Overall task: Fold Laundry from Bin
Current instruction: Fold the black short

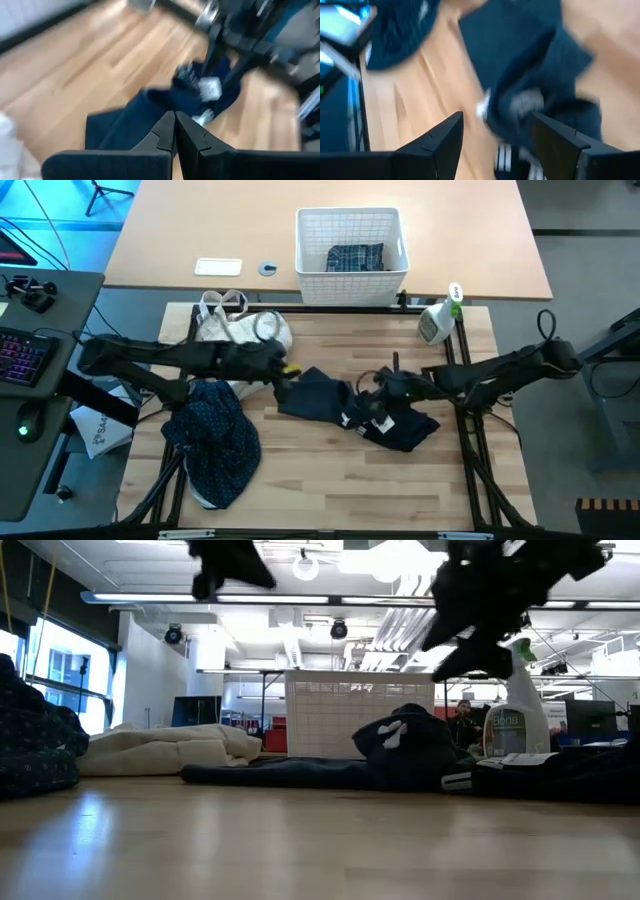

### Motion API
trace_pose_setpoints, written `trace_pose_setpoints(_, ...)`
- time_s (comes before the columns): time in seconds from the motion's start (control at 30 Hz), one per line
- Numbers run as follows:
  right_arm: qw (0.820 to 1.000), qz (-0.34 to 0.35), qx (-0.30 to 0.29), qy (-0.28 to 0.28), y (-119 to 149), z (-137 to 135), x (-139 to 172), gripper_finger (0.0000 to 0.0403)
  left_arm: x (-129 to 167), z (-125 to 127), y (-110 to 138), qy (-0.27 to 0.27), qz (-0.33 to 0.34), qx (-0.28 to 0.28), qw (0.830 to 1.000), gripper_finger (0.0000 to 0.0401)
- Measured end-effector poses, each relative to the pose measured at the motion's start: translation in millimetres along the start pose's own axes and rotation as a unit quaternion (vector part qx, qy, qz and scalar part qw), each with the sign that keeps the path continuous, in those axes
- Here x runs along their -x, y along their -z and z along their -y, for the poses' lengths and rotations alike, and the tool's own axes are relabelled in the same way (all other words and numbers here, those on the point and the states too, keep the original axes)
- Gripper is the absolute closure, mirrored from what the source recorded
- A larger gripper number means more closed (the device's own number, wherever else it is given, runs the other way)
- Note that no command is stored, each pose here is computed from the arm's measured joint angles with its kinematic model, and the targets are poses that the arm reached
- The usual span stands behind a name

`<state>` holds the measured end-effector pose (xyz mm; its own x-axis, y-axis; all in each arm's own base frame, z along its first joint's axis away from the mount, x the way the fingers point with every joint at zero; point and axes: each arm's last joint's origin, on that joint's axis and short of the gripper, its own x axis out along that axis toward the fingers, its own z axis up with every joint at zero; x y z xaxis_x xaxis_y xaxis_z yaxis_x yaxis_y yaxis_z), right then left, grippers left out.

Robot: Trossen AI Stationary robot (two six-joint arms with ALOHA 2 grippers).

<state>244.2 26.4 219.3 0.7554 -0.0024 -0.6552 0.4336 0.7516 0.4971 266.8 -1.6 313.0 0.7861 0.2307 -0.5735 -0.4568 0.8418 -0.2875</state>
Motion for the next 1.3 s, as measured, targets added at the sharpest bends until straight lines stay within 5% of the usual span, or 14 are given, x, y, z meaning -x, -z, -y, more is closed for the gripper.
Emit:
trace_pose_setpoints(0.23, 0.999, 0.042, -0.005, 0.028, -22, 22, -41, 0.0169, -42, -7, 16, -0.010, -0.103, 0.033, 0.994, 0.0394)
trace_pose_setpoints(0.57, 0.992, -0.020, 0.012, 0.125, -61, 16, -96, 0.0179, -33, -7, 20, 0.016, -0.143, 0.065, 0.988, 0.0391)
trace_pose_setpoints(0.8, 0.980, -0.095, 0.061, 0.165, -71, 18, -122, 0.0258, -29, -19, 35, -0.077, -0.208, 0.066, 0.973, 0.0388)
trace_pose_setpoints(0.97, 0.974, -0.119, 0.107, 0.161, -69, 11, -105, 0.0386, -26, -23, 38, -0.112, -0.218, 0.112, 0.963, 0.0350)
trace_pose_setpoints(1.07, 0.970, -0.128, 0.149, 0.140, -67, -7, -73, 0.0386, -28, -23, 36, -0.110, -0.204, 0.096, 0.968, 0.0307)
trace_pose_setpoints(1.3, 0.931, -0.088, 0.353, 0.033, -50, -62, 17, 0.0396, -33, -10, 27, -0.050, -0.142, -0.075, 0.986, 0.0212)
